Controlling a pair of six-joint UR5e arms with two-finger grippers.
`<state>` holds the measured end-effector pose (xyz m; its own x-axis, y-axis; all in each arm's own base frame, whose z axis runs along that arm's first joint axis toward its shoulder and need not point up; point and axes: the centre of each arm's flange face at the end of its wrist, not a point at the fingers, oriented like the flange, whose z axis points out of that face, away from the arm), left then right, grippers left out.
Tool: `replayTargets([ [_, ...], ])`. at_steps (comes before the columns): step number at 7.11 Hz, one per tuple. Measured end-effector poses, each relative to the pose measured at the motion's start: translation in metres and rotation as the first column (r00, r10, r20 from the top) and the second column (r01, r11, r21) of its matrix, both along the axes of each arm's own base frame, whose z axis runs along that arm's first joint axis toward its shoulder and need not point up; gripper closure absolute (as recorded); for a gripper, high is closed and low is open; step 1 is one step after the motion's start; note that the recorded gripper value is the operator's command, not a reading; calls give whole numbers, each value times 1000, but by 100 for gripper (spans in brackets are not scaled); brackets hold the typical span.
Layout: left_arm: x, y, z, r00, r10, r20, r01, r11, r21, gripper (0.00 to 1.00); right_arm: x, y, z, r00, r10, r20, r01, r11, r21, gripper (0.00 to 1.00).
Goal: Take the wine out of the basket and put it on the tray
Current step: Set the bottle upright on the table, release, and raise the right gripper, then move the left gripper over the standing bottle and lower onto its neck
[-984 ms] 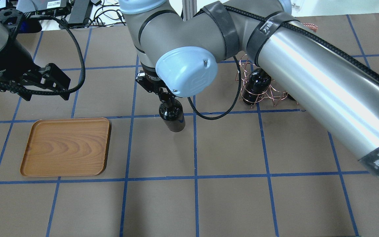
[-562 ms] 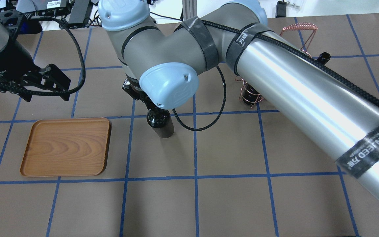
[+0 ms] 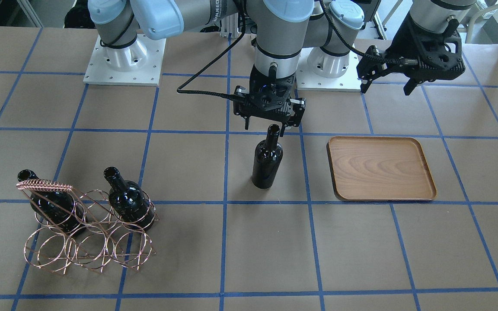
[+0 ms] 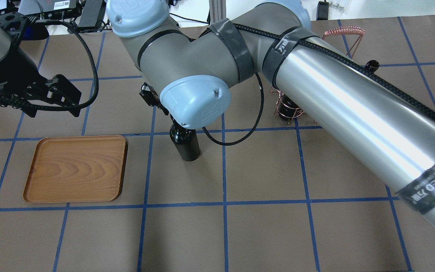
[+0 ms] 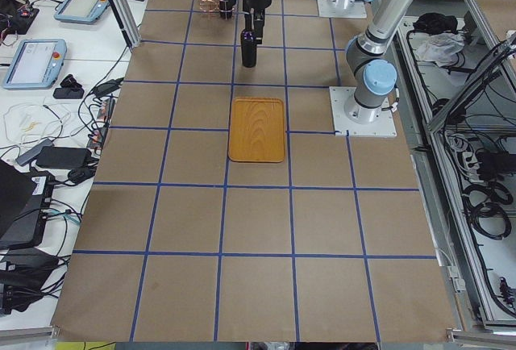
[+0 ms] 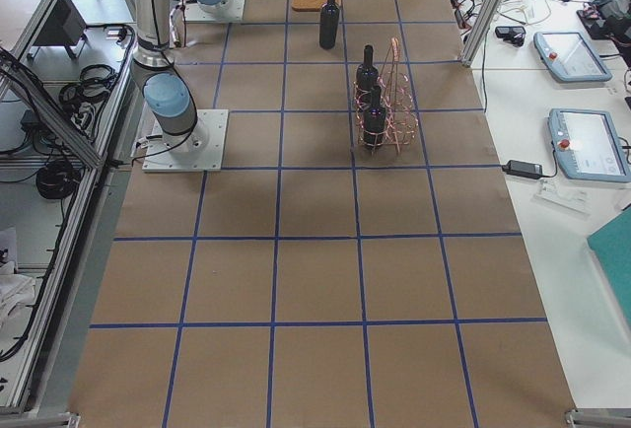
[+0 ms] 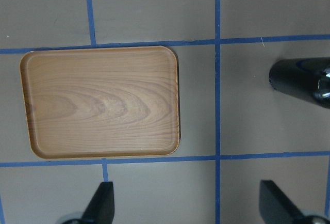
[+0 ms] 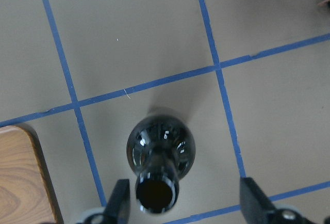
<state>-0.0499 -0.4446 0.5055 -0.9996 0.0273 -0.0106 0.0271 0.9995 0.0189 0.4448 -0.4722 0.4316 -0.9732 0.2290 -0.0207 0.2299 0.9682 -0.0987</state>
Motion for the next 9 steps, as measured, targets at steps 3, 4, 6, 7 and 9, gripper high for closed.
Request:
replayTargets([
  [3, 0, -5, -1, 1000, -2, -2, 2, 1000, -9, 0, -120, -25, 63, 998, 56, 26, -58, 997, 58, 0],
  [4, 0, -8, -4, 1000, -3, -3, 3, 1000, -11, 0, -164, -29, 79, 990, 143, 22, -144, 986, 83, 0],
  [6, -14, -14, -8, 1000, -15, -9, 15, 1000, -27, 0, -242, -39, 101, 962, 272, 20, -273, 958, 84, 0],
  [7, -39, -13, -11, 1000, -18, -13, 18, 999, -29, 0, -265, -41, 108, 952, 307, 18, -307, 948, 78, 0],
  [9, -103, -10, -14, 1000, -6, -21, 5, 998, -69, 0, -279, -41, 114, 946, 324, 17, -325, 944, 64, 0],
])
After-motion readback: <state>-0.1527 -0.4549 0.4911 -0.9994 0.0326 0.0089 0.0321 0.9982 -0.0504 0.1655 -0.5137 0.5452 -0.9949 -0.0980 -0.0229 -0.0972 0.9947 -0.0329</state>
